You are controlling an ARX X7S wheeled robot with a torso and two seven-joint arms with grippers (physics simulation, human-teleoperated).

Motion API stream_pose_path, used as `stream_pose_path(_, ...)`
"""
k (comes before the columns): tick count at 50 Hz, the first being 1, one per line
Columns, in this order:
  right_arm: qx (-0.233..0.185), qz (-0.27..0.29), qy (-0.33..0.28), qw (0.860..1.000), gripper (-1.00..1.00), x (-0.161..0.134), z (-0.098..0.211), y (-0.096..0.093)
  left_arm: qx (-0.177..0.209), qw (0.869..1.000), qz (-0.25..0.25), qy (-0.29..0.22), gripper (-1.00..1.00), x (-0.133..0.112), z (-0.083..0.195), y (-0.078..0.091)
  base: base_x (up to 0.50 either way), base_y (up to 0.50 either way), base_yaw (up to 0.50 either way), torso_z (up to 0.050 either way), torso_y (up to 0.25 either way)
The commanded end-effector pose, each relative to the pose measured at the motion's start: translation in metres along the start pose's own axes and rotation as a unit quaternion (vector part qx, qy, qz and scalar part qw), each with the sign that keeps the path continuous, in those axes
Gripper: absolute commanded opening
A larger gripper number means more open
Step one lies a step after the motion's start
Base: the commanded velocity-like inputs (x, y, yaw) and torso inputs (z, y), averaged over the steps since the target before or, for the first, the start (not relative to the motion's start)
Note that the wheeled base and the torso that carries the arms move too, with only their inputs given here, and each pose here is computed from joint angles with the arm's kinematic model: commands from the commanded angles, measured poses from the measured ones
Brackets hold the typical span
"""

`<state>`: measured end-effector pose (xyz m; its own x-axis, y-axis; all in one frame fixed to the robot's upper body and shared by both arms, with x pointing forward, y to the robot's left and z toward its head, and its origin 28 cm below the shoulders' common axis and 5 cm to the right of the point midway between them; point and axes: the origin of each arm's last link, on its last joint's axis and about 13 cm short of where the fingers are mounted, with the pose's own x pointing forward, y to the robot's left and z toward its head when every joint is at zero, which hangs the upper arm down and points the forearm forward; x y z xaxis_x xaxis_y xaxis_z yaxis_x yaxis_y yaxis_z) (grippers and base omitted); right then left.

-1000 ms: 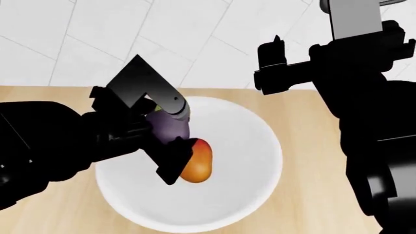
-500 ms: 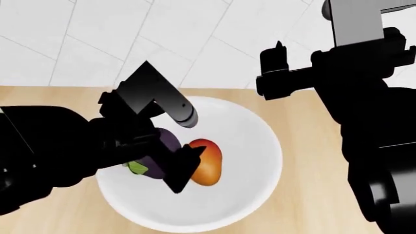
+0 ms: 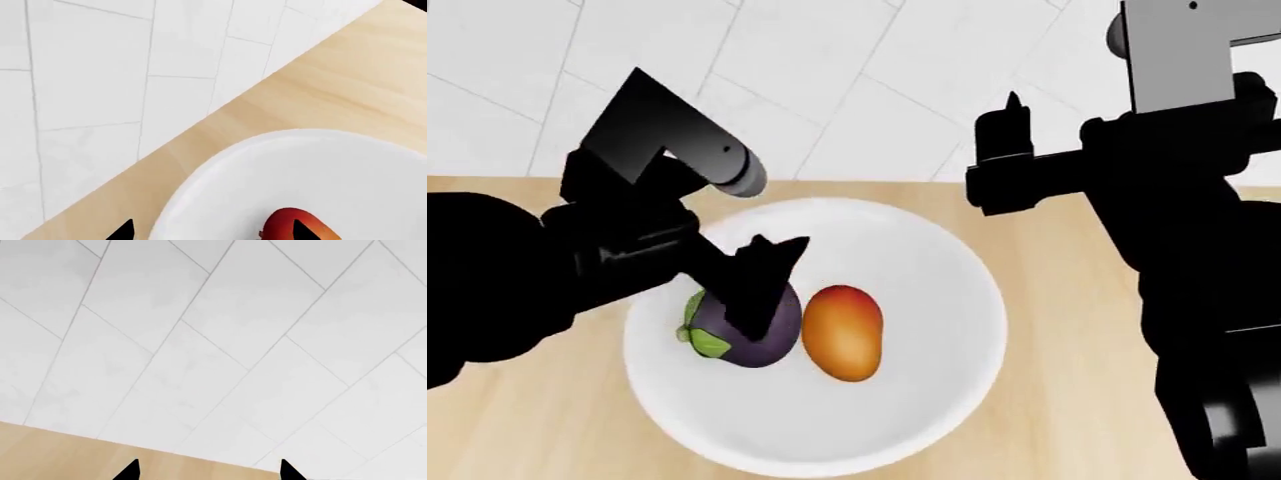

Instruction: Pick the eggplants and mangos from the sink and place them in one bowl. Place the bell pepper in the other bowl. Then turn off the sink faucet.

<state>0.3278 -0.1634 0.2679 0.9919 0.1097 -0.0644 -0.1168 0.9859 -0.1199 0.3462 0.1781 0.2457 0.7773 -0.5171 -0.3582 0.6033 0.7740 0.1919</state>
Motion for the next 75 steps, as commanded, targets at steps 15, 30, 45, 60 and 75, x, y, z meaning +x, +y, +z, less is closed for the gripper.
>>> stream_pose_path(15,0.015,-0.014,-0.036,0.999,1.00,-0.016,-0.018,-0.006,-0.098,0.978,0.156,-0.098,1.00,-0.046,-0.022,0.041,0.00,0.00,0.00,0.000,0.000)
stream_pose_path(30,0.003,-0.014,-0.028,1.000,1.00,-0.023,-0.026,-0.008,-0.095,0.971,0.194,-0.102,1.00,-0.059,-0.028,0.042,-0.08,0.11,0.00,0.000,0.000)
stream_pose_path(45,-0.002,-0.015,-0.029,0.999,1.00,-0.025,-0.025,-0.008,-0.096,0.969,0.199,-0.113,1.00,-0.060,-0.024,0.040,-0.28,0.44,0.00,0.000,0.000)
stream_pose_path(60,-0.008,-0.018,-0.029,0.999,1.00,-0.026,-0.025,-0.008,-0.098,0.968,0.199,-0.113,1.00,-0.062,-0.027,0.043,-0.11,0.50,0.00,0.000,0.000)
stream_pose_path(75,-0.011,-0.018,-0.027,0.999,1.00,-0.026,-0.029,-0.006,-0.106,0.969,0.198,-0.105,1.00,-0.063,-0.037,0.041,-0.01,0.50,0.00,0.000,0.000)
